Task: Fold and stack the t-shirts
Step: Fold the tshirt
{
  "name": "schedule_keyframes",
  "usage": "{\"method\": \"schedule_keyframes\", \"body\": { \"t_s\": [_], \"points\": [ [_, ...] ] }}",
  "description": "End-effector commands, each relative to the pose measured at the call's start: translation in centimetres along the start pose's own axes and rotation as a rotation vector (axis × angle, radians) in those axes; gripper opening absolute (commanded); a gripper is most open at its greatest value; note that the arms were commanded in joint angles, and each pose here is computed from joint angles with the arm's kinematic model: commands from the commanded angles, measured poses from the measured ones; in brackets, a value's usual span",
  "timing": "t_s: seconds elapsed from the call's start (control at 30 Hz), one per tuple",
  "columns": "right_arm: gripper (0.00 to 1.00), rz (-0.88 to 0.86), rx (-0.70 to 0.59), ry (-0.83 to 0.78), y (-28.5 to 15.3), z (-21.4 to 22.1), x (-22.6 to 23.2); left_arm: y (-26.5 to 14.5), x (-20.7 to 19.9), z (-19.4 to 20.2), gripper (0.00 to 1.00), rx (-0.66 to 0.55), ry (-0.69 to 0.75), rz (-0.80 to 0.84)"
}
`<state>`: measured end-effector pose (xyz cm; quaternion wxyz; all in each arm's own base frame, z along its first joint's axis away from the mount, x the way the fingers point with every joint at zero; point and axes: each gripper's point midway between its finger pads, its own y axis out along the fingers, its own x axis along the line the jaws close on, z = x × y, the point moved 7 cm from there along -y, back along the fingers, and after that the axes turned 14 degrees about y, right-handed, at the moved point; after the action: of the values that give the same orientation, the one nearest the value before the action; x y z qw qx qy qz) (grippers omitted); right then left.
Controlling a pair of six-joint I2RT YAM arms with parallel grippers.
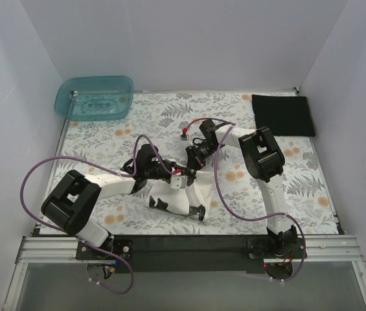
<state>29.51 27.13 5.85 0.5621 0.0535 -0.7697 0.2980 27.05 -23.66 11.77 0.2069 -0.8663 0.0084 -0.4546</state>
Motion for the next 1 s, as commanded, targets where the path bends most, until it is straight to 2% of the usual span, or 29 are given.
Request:
{"method": "schedule_keyframes", "body": {
  "t_s": [0.0,0.2,0.43,0.7,0.97],
  "points": [
    [0.09,0.084,-0.022,-0.115,-1.9,-2.1,2.5,-0.9,1.2,-1.3,0.0,-0.05,0.104,-0.054],
    [0.09,0.155,0.033,-0.159,-2.4,-2.2,1.3,-1.0,1.1,-1.6,0.0,-0.06,0.137,-0.063],
    [0.08,0.126,0.077,-0.075,-0.9,-1.8,-2.0,-1.2,1.3,-1.6,0.0,-0.062,0.203,-0.108],
    [0.08,0.09,0.103,-0.04,-0.3,-0.3,-2.6,-0.4,4.3,-0.9,0.0,-0.029,0.186,-0.195],
    [0.08,0.078,0.1,-0.045,-0.4,-0.4,-2.4,0.9,4.4,0.4,0.0,-0.018,0.208,-0.208]
  ]
}}
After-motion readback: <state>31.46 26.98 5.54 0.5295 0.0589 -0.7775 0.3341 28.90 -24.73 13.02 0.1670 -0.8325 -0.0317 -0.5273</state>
